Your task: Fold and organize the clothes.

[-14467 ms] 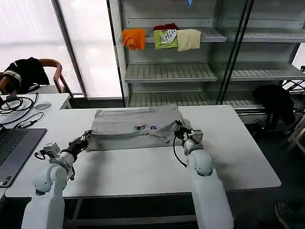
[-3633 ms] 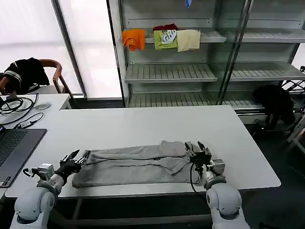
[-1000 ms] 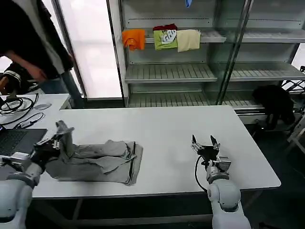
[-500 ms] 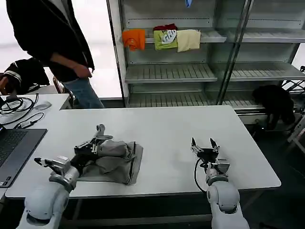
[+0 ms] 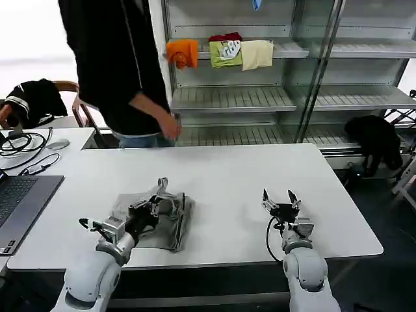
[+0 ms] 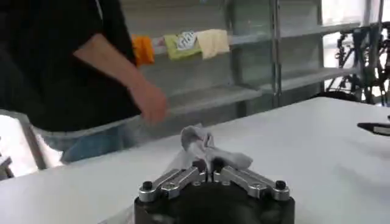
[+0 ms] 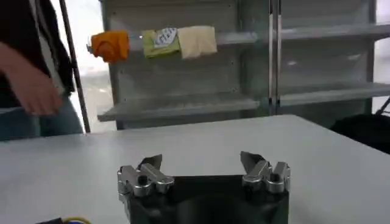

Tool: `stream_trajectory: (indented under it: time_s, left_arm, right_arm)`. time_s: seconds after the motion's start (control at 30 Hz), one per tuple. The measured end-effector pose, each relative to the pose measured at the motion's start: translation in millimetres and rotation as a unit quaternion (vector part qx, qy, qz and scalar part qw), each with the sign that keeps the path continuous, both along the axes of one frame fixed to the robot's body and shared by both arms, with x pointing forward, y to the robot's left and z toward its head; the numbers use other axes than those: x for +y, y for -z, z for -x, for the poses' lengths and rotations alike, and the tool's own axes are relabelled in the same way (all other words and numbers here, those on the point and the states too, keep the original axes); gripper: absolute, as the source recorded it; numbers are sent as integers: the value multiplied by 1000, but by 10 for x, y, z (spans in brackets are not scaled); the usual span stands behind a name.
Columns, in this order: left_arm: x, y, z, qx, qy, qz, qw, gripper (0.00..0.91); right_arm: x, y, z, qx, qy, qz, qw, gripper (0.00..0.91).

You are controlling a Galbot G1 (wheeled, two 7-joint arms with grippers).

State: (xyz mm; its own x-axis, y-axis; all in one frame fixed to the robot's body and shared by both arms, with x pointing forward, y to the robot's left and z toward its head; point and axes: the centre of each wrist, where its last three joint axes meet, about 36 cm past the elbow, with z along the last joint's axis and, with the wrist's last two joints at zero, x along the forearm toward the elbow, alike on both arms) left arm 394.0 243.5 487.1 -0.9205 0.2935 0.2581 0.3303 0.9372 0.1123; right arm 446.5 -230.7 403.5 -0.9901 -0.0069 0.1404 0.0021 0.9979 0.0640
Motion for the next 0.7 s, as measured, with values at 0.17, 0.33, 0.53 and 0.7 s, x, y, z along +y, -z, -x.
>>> stream_trajectory:
  time_s: [0.17, 0.33, 0.53, 0.7]
  left_arm:
    - [-128, -35, 22, -5, 9, 14, 1000, 907]
    - [-233, -100, 71, -13, 18, 32, 999, 907]
    - [-254, -203, 132, -26, 16, 47, 998, 907]
    - [-91, -233, 156, -28, 0, 53, 998, 907]
  right_arm:
    - [8, 12, 17, -2, -5, -1, 1000, 907]
    - [43, -7, 62, -12, -20, -9, 1000, 907]
    - [120, -66, 130, -31, -48, -15, 998, 907]
    - [209, -119, 204, -46, -75, -23, 996, 907]
